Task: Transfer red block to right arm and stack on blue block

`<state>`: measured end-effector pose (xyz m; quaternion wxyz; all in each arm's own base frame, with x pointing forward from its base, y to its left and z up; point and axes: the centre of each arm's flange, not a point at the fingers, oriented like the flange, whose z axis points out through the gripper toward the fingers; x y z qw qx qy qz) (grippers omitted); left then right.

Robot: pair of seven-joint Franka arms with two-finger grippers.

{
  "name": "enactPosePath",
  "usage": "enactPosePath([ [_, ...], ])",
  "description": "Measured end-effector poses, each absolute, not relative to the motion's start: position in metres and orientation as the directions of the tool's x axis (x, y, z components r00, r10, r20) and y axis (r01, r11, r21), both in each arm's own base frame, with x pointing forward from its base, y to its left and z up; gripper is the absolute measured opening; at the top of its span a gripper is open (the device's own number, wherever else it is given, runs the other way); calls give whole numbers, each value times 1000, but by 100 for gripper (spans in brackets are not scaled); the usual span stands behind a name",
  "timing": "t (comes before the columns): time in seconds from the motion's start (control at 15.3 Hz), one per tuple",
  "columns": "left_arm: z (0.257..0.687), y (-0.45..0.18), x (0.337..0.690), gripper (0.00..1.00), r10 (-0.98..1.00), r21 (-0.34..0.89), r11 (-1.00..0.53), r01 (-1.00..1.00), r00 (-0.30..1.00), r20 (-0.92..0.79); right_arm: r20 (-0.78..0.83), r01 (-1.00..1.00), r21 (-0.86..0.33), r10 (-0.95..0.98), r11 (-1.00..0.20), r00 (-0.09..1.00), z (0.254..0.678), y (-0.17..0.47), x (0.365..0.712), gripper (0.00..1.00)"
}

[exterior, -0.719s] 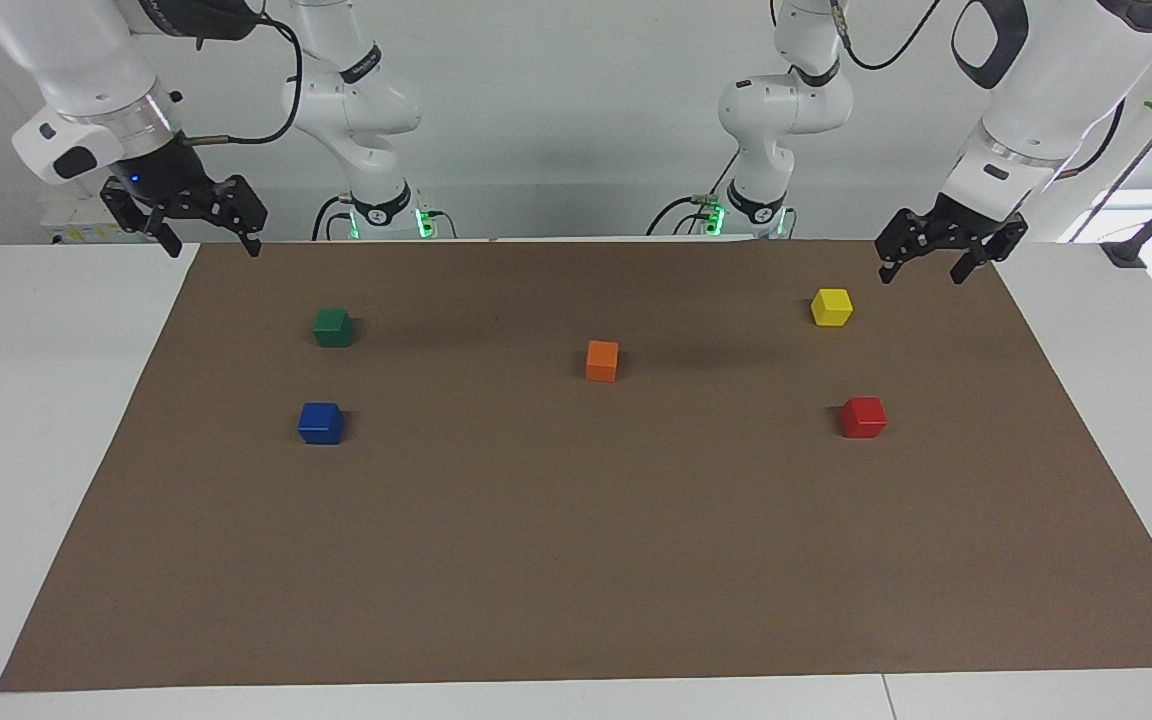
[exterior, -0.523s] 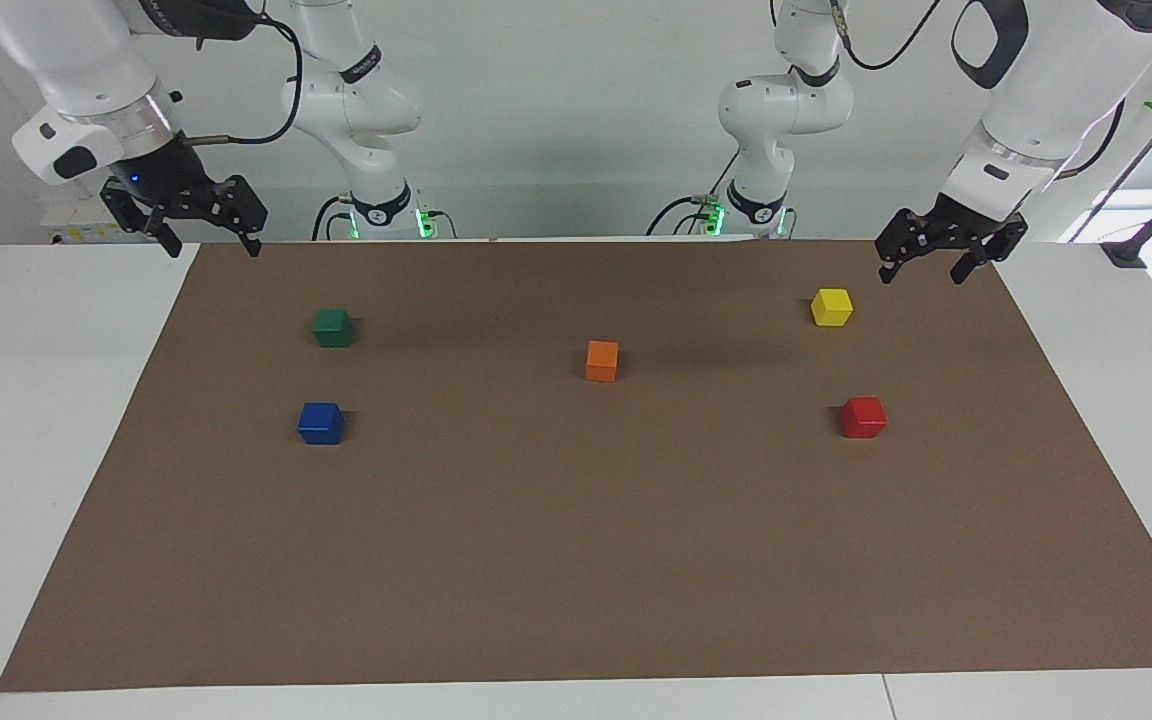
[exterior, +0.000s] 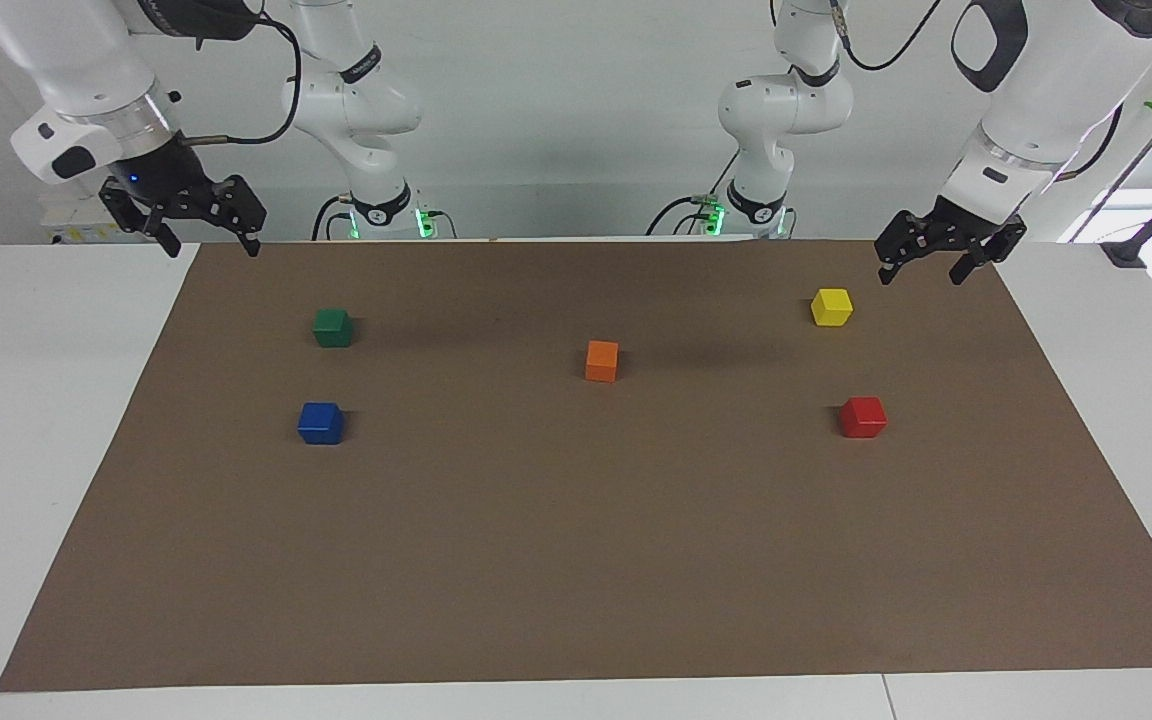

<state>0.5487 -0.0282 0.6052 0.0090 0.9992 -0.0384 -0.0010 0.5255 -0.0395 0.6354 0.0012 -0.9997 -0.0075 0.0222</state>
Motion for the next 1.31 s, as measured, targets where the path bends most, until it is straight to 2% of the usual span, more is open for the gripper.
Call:
enactPosePath([
  [0.2, 585, -18, 559, 100, -58, 18, -998, -58, 998, 27, -40, 91, -10, 91, -996, 995, 628, -43, 526, 100],
  [0.33, 553, -12, 574, 100, -47, 20, -999, -48, 999, 24, -17, 102, -42, 103, -994, 995, 610, -40, 524, 100],
  [0.52, 482, 2, 595, 100, -20, 22, -1000, -21, 999, 45, -9, 83, -169, 86, -982, 996, 577, -27, 511, 100],
  [0.72, 409, 11, 593, 100, -3, 21, -1000, -5, 997, 80, -5, 48, -344, 53, -938, 999, 552, -21, 505, 100],
  [0.85, 376, 11, 585, 100, -1, 21, -1000, -3, 996, 85, 9, 49, -480, 51, -876, 999, 535, -29, 502, 100],
  [1.05, 361, 8, 579, 100, -6, 22, -1000, -7, 997, 83, 85, 102, -661, 61, -743, 995, 503, -62, 492, 100],
  [1.31, 341, 6, 581, 100, -9, 24, -1000, -11, 997, 81, 94, 97, -868, 30, -487, 995, 471, -72, 486, 100],
])
